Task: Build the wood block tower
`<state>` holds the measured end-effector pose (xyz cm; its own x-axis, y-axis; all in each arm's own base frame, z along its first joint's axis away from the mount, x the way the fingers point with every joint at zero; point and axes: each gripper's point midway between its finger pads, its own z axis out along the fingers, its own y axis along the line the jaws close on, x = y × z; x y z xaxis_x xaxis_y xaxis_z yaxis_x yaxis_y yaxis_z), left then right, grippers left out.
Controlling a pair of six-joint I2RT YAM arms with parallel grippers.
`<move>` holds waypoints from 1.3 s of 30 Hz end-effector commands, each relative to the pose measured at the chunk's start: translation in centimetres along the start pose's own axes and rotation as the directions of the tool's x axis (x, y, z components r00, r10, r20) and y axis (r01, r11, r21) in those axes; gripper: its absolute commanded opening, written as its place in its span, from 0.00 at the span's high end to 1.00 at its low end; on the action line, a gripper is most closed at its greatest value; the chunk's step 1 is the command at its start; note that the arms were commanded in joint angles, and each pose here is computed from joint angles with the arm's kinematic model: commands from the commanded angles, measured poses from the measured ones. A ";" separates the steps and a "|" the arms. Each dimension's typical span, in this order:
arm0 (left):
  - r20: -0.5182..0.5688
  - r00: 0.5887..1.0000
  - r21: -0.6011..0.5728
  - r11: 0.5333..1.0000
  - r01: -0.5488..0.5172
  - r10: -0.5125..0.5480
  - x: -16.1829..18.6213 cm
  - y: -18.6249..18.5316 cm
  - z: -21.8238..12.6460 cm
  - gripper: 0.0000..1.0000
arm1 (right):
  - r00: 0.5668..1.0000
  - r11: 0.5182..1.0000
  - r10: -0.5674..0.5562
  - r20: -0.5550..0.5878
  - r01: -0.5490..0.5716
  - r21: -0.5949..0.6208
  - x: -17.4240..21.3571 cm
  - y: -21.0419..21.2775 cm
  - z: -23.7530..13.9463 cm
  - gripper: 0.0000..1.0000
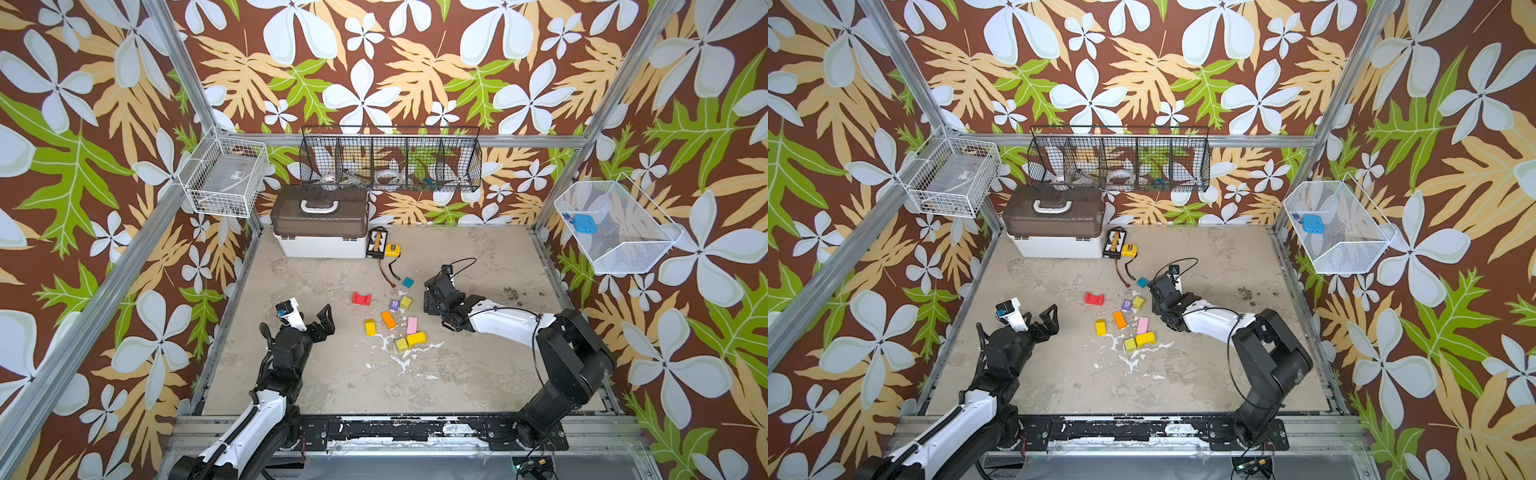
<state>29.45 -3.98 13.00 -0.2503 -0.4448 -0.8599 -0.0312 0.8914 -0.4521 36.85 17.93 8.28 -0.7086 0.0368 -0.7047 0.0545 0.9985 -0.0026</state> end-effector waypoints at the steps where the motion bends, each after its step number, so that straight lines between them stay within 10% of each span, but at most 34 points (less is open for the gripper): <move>1: 0.032 0.999 0.038 0.999 -0.018 0.016 -0.7 -0.9 -0.1 0.01 | 1.000 1.000 -0.004 0.016 0.003 0.009 0.6 -0.5 -2.1 0.18; 9: -0.027 0.999 0.156 0.987 -0.039 0.044 0.2 -3.8 -0.3 0.00 | 0.997 0.982 -0.038 0.069 0.050 -0.184 3.4 2.2 -8.4 0.17; 13: -0.222 0.972 0.344 0.927 0.152 -0.077 1.5 -8.1 -1.8 0.00 | 0.997 0.972 -0.059 0.043 0.068 -0.226 4.8 2.3 -9.4 0.17; 20: -0.379 0.921 0.313 0.924 0.220 -0.091 -0.6 -10.5 -4.0 0.00 | 0.998 0.956 -0.065 0.025 0.069 -0.284 6.3 2.8 -9.2 0.18; 39: -0.236 0.971 0.533 0.831 0.161 -0.036 2.3 -10.6 -4.9 0.00 | 0.965 0.934 -0.259 -0.047 0.238 -0.267 10.3 6.9 -7.0 0.22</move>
<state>24.61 -13.47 15.67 -0.4949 -0.4357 -0.7518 0.3939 0.6587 -0.6411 24.96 25.60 6.10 -0.7398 -0.1944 -0.6441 -0.3038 0.9507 0.0619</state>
